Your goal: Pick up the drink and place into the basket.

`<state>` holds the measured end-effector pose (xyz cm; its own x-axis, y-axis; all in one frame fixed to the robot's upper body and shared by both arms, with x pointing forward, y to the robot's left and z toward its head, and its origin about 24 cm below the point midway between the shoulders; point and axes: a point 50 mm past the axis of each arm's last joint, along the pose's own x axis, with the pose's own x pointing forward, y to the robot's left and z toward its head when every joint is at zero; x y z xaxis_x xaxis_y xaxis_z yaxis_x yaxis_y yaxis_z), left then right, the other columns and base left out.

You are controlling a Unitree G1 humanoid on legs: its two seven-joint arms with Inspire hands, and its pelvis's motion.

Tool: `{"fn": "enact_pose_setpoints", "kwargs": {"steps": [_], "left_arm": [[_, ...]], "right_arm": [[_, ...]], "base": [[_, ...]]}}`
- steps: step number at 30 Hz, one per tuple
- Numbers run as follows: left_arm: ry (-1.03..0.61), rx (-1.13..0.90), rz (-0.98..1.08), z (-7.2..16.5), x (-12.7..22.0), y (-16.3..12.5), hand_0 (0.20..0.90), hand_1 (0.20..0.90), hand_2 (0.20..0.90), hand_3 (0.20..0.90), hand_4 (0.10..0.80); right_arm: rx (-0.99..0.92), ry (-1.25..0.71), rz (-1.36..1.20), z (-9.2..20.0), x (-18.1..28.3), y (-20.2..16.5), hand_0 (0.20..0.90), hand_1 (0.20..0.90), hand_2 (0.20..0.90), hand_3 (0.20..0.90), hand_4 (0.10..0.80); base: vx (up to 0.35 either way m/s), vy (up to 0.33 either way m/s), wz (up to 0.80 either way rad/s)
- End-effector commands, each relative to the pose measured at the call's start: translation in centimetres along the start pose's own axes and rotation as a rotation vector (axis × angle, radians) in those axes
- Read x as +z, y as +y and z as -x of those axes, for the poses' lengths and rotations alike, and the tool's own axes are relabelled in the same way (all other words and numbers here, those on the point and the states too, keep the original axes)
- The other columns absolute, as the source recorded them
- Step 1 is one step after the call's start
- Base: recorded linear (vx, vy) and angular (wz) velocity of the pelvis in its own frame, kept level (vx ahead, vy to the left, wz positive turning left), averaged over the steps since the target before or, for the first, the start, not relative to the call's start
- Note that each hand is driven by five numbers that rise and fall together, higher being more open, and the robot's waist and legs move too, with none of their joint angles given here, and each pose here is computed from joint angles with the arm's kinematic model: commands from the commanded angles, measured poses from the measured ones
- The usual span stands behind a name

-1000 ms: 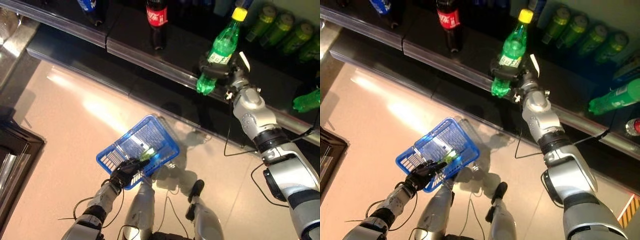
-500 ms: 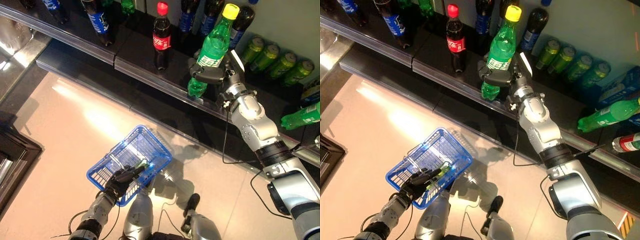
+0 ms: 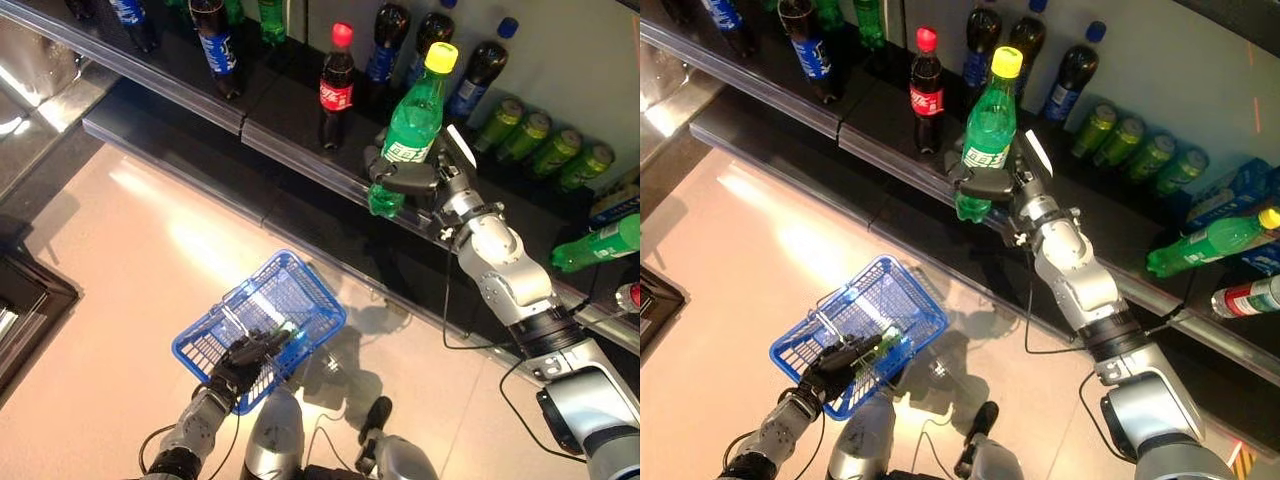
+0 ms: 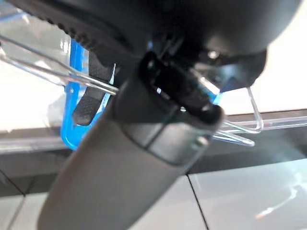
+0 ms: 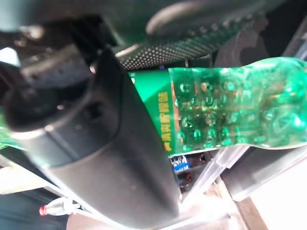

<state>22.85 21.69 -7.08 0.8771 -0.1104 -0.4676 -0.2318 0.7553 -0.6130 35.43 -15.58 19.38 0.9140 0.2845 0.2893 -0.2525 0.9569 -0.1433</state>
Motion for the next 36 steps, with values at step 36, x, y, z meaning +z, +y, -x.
{"fn": "enact_pose_setpoints", "kwargs": {"steps": [36], "left_arm": [[-0.257,-1.052,0.036,5.6,7.8,-18.0,0.3,0.3,0.3,0.2,0.1]], "right_arm": [[0.36,-0.283,-0.154,3.3,1.8,9.5,0.3,0.3,0.3,0.2,0.1]], "base": [[0.006,-0.023,0.1]]}}
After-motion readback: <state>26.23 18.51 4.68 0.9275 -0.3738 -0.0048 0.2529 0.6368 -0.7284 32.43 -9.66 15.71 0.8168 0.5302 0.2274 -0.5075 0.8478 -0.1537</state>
